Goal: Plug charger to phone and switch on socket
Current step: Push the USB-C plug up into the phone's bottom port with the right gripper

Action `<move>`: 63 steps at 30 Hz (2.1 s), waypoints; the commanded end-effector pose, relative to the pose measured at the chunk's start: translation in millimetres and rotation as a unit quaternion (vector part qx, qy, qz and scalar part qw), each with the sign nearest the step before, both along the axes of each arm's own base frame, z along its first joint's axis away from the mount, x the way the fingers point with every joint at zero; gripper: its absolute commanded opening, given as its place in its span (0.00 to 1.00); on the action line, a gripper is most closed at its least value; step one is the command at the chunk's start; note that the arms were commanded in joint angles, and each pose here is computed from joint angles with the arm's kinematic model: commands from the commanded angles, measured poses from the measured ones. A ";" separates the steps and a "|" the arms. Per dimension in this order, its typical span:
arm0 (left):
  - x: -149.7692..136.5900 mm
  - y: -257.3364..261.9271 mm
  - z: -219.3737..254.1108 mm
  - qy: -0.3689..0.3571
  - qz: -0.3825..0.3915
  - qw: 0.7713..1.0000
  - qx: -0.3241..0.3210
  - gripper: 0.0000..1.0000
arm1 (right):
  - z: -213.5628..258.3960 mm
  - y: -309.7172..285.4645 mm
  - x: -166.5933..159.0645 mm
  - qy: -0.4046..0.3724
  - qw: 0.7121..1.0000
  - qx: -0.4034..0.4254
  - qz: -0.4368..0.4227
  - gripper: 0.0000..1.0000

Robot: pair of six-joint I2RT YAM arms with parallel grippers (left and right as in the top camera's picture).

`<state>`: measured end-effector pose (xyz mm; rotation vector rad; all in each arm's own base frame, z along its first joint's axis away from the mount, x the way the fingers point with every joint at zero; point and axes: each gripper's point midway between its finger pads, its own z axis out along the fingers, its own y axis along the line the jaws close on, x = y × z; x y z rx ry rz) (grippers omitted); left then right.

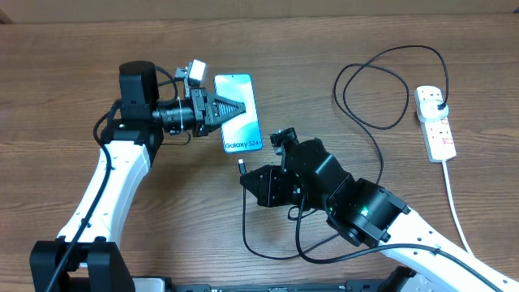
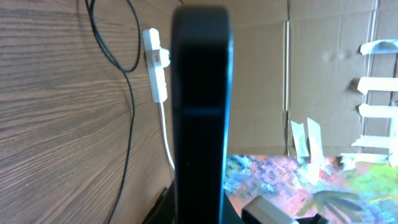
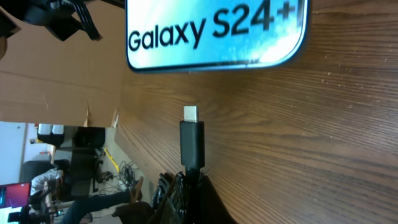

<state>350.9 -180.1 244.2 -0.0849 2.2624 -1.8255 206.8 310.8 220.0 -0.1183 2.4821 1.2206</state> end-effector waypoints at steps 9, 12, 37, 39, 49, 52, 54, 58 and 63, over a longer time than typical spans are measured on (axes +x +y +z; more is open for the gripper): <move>-3.0 2.4 11.2 0.005 -0.005 1.000 -0.017 0.04 | 17.2 6.0 7.8 -0.030 0.999 0.028 -0.008 0.04; -3.0 2.4 11.2 0.005 -0.005 1.000 -0.017 0.04 | 16.9 4.0 12.0 -0.036 0.999 0.023 -0.019 0.04; -6.6 1.3 13.6 0.022 -0.013 0.999 -0.028 0.04 | 15.0 -8.5 29.9 -0.040 0.997 0.014 -0.066 0.04; -6.6 1.3 13.6 0.020 -0.014 0.999 -0.027 0.04 | 15.0 -9.5 31.2 -0.040 0.997 0.014 -0.068 0.04; -6.5 1.3 13.6 0.018 -0.014 0.999 -0.027 0.04 | 14.1 -15.1 37.4 -0.039 0.996 0.012 -0.079 0.04; -6.6 1.3 13.6 0.018 -0.014 0.999 -0.027 0.04 | 14.1 -15.4 37.8 -0.039 0.996 0.012 -0.081 0.04; -6.7 1.2 13.6 0.018 -0.014 0.999 -0.027 0.05 | 14.1 -15.4 37.8 -0.039 0.996 0.012 -0.081 0.04; -6.6 1.3 13.6 0.018 -0.014 0.999 -0.027 0.04 | 14.1 -15.4 37.8 -0.039 0.996 0.012 -0.081 0.04; -6.4 1.4 13.6 0.018 -0.013 0.999 -0.027 0.04 | 12.4 -17.7 39.5 -0.039 0.995 0.006 -0.088 0.04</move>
